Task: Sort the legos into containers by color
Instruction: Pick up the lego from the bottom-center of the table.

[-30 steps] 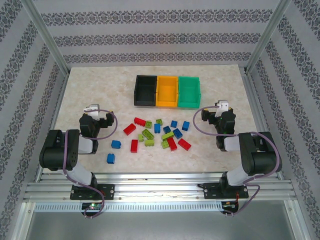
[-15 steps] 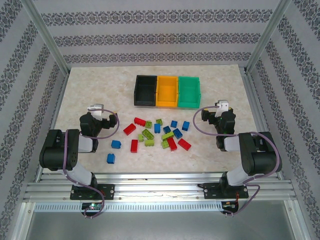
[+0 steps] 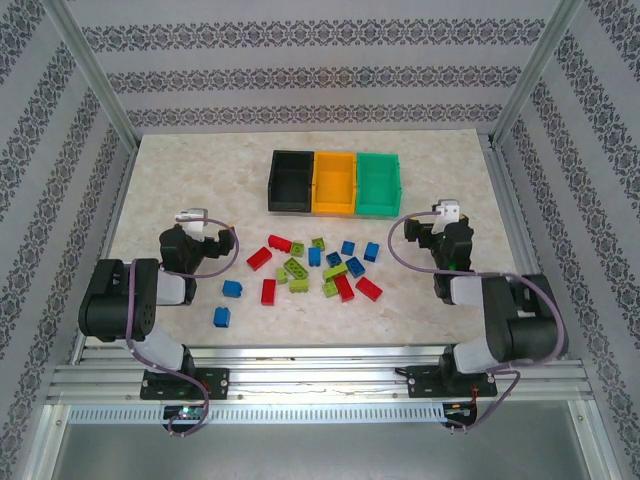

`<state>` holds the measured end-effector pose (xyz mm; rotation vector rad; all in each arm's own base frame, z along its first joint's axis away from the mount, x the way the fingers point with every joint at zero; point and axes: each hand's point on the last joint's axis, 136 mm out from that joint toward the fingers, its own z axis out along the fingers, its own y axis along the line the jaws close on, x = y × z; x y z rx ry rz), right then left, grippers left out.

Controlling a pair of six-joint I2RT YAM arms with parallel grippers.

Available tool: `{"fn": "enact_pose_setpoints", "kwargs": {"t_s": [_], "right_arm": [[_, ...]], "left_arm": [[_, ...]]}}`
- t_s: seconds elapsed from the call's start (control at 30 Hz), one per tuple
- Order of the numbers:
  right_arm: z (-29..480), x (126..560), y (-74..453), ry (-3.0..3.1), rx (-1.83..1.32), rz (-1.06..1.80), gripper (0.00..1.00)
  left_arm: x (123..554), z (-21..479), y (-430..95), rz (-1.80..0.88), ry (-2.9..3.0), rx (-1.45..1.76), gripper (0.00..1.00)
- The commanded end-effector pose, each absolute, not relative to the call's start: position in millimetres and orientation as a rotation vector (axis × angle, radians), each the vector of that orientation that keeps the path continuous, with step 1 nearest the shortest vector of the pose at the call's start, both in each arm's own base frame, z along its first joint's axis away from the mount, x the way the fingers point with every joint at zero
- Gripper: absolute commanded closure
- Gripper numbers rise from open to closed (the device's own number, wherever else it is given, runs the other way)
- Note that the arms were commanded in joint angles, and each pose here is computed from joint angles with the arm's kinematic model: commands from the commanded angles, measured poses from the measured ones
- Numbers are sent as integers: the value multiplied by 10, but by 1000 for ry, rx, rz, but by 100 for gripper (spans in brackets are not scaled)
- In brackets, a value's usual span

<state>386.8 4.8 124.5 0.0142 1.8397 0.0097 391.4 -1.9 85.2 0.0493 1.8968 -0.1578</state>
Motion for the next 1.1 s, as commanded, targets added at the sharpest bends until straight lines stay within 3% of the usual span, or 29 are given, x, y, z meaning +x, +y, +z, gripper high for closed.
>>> {"fn": "enact_pose_setpoints", "kwargs": {"t_s": [0.0, 0.37, 0.57, 0.67, 0.83, 1.07], "right_arm": [[1513, 3757, -18, 1848, 127, 32, 1], [1375, 3303, 531, 2132, 344, 614, 2], [1006, 2870, 907, 2393, 387, 815, 11], [844, 2607, 1072, 2559, 315, 756, 18], [668, 2215, 1241, 2814, -6, 382, 24], [530, 2132, 1456, 2899, -270, 152, 27]], "left_arm": [[3921, 1053, -12, -144, 1873, 44, 1], [3730, 1551, 64, -317, 1969, -315, 1], [3471, 1590, -213, -578, 2136, -404, 1], [3330, 1488, -302, -647, 2250, -456, 1], [3030, 1148, -327, -691, 2513, -585, 0], [2972, 1180, -398, -767, 2652, -558, 1]]}}
